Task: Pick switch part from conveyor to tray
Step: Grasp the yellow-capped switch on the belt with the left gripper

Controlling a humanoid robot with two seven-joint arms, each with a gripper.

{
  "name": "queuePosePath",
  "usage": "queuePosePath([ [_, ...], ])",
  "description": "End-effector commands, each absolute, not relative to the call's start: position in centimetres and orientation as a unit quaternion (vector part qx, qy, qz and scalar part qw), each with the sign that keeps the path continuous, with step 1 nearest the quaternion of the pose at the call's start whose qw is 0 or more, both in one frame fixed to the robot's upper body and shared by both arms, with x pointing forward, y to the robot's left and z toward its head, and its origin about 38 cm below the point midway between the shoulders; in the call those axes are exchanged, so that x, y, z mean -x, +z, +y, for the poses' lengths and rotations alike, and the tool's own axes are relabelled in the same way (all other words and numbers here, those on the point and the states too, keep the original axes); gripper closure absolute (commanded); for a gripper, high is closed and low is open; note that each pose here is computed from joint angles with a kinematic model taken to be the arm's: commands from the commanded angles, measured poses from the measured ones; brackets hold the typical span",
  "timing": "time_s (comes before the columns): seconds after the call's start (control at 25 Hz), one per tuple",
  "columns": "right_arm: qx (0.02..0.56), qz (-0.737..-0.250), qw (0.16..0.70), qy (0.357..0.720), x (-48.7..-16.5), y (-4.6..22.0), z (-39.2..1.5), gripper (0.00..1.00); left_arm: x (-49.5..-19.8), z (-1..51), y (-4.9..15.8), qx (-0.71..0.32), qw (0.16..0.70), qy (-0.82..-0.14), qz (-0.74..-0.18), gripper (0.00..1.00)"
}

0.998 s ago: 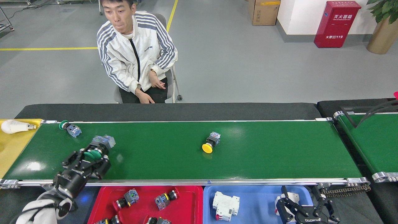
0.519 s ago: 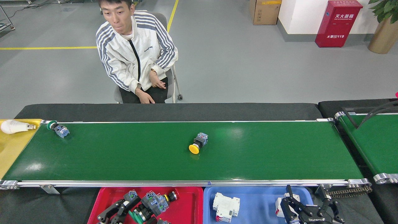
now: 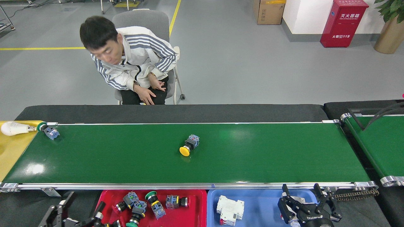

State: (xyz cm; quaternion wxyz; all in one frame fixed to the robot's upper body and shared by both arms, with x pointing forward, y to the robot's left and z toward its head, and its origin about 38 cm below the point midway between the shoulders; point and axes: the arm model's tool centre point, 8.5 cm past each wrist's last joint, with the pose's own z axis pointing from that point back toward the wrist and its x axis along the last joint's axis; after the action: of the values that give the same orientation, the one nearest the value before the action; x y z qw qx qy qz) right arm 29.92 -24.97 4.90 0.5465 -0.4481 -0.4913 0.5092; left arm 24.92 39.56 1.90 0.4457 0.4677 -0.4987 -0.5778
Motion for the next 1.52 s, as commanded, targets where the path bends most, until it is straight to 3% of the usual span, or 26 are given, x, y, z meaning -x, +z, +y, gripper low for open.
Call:
queuePosePath([
  [0.0,0.449,-0.499,0.537,0.511,-30.1,5.4,-24.9,0.02,-25.0,40.1,2.4,-0.478,0.442,-0.576,-0.494,0.0],
  [0.24,0.445,-0.502,0.534,0.515,-30.1,5.4,-24.8,0.02,-27.7,37.9,5.5,-0.474,0.422,-0.592,-0.497,0.0],
  [0.4,0.447,-0.502,0.533,0.513,-30.2,5.6,-24.8,0.02,-31.7,29.8,6.6,-0.43,0.397,-0.597,-0.549,0.0],
  [0.52,0.446,-0.502,0.534,0.514,-30.1,5.5,-24.8,0.02,-34.3,27.2,7.2,-0.421,0.4,-0.604,-0.546,0.0],
  [0.72,0.445,-0.5,0.536,0.514,-29.9,5.3,-24.8,0.02,-38.7,24.7,7.4,-0.432,0.398,-0.611,-0.53,0.0],
  [0.96,0.442,-0.497,0.539,0.516,-29.6,5.0,-24.8,0.02,-41.9,24.8,6.4,-0.413,0.414,-0.635,-0.505,0.0],
  [1.48,0.44,-0.489,0.542,0.523,-28.9,4.4,-25.2,0.02,-46.4,25.6,5.9,-0.409,0.451,-0.627,-0.485,0.02],
])
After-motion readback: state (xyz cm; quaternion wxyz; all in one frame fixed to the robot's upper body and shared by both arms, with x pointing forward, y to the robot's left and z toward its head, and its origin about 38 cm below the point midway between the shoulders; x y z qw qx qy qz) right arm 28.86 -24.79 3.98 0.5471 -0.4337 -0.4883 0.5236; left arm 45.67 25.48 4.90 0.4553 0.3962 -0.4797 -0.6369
